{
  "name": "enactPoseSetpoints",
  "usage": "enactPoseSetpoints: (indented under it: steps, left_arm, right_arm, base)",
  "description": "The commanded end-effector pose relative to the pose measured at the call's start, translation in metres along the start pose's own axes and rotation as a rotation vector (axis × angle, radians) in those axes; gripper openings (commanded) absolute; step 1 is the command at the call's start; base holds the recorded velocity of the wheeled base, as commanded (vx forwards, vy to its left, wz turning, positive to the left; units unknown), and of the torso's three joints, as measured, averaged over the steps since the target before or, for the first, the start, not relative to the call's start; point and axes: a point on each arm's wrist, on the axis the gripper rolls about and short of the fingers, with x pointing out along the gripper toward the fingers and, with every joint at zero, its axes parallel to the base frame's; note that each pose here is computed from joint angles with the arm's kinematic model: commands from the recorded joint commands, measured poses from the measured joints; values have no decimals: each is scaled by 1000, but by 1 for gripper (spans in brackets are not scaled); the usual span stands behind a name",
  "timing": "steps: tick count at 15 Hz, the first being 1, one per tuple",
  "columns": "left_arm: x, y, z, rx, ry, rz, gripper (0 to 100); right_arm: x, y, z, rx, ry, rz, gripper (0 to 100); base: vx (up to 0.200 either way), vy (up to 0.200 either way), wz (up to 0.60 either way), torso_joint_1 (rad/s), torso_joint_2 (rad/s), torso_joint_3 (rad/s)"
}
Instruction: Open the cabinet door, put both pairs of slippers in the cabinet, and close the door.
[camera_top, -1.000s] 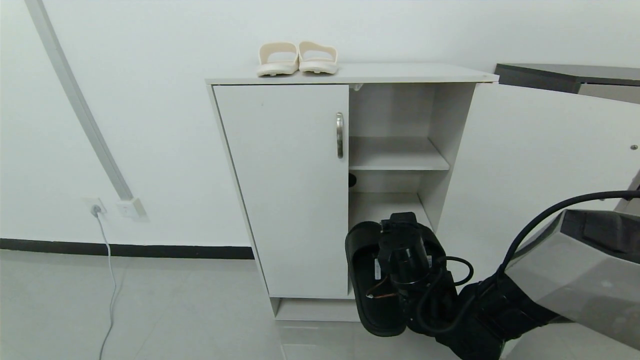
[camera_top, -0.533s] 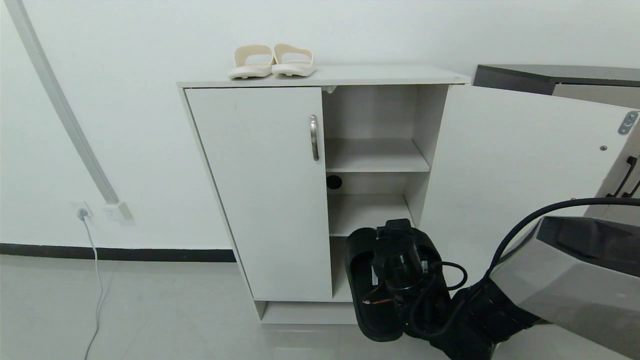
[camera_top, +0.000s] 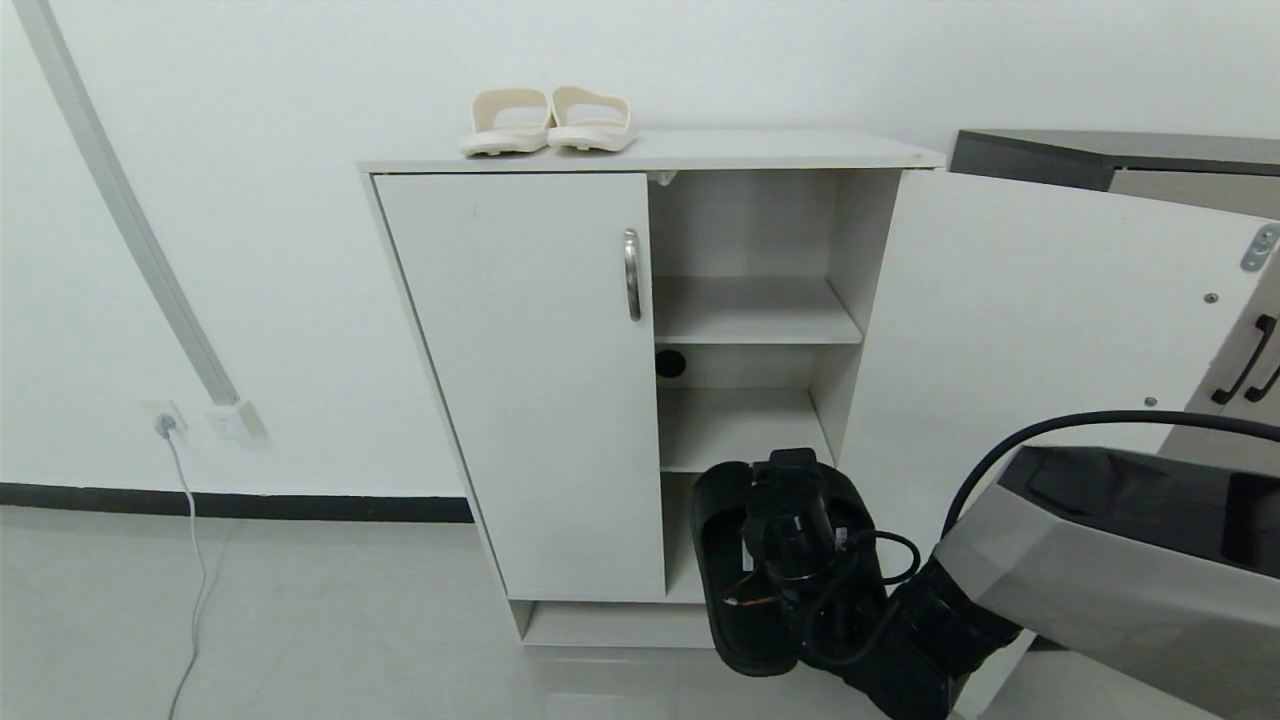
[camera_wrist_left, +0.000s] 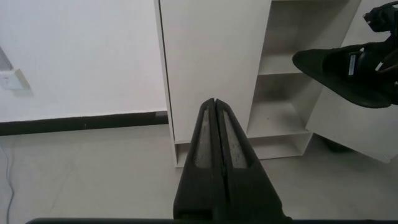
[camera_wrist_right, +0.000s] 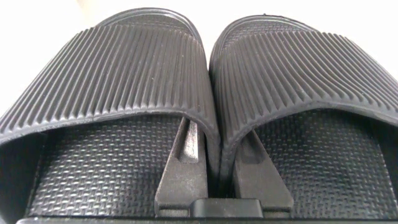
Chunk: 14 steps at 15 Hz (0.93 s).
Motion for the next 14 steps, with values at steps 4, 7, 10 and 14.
enactPoseSetpoints:
  steps: [4,7,10,14]
  left_arm:
    - [0,0,0,1,1,0,0]
    - [0,0,0,1,3,-2,0]
    - [0,0,0,1,3,-2,0]
    - [0,0,0,3,1,-2,0]
  right_arm:
    - [2,0,-6,-10,11,-1,0]
    - [2,0,-6,-12,13,-2,0]
    - [5,1,-12,-20,24,3,0]
    - [5,2,-14,-12,29,3,0]
  base:
    - [0,0,0,0,0,0]
    - [0,0,0,0,0,0]
    - [0,0,0,1,2,-105]
    - [0,0,0,4,0,-192]
